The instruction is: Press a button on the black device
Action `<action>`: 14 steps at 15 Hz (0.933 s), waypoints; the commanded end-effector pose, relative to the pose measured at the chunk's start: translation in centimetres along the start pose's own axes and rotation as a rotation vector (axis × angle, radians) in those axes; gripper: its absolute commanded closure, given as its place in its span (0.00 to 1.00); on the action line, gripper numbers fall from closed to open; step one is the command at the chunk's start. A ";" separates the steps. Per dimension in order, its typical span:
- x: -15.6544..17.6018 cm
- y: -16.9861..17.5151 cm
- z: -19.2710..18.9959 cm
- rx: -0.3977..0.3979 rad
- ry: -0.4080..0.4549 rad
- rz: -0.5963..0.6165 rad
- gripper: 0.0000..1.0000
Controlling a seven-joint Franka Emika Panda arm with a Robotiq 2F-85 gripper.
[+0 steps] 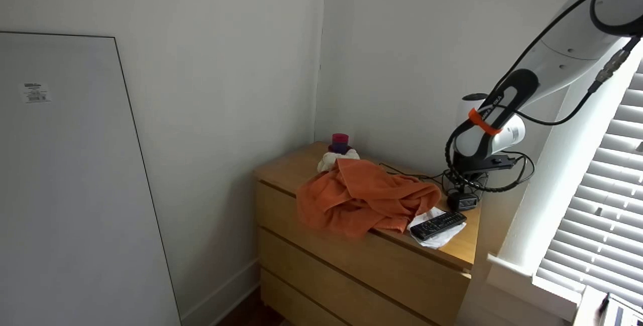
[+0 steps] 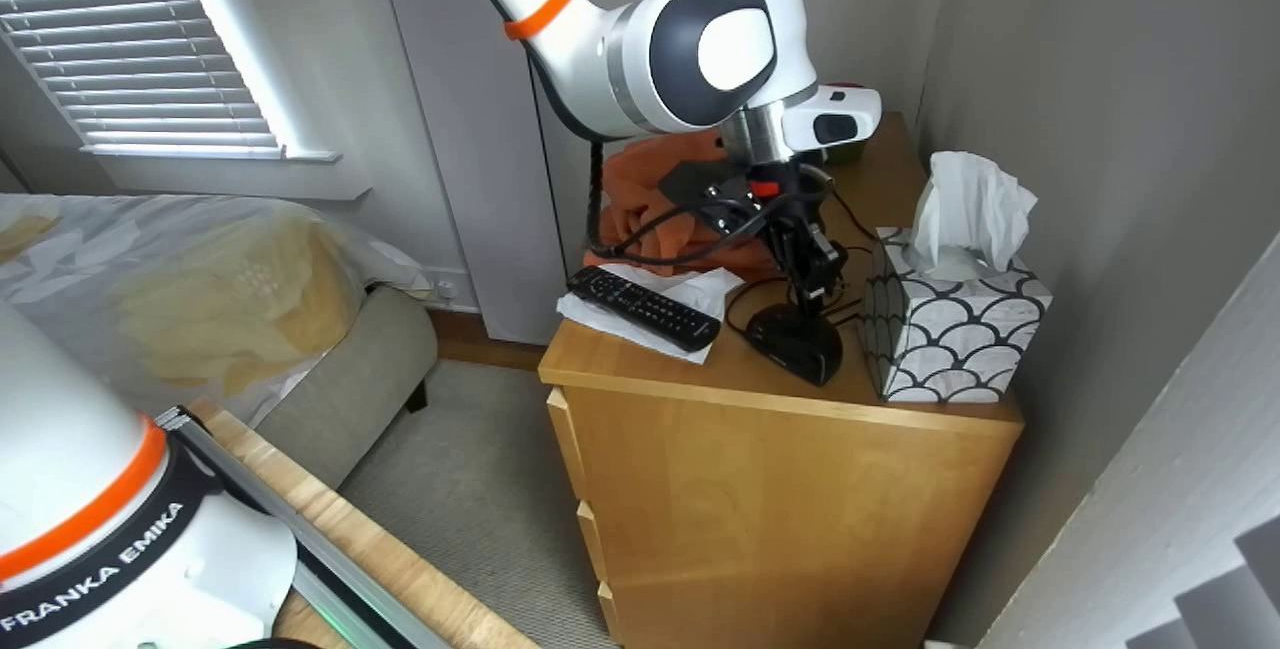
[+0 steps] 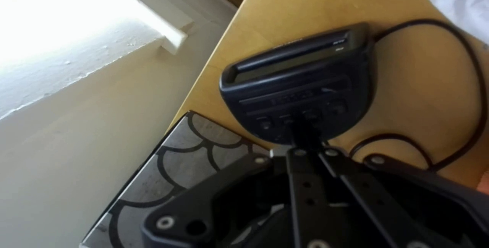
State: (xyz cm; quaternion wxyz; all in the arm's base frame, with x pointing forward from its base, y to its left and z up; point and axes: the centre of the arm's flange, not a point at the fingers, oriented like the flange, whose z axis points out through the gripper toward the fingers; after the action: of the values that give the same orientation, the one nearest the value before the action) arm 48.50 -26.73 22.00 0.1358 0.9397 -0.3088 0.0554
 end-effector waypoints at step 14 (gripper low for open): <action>-0.7 -1.3 2.1 -0.043 -0.008 -0.016 1.00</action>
State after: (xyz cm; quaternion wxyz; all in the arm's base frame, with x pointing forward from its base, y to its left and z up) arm 48.75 -26.45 21.37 0.1402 0.9403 -0.3058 0.0521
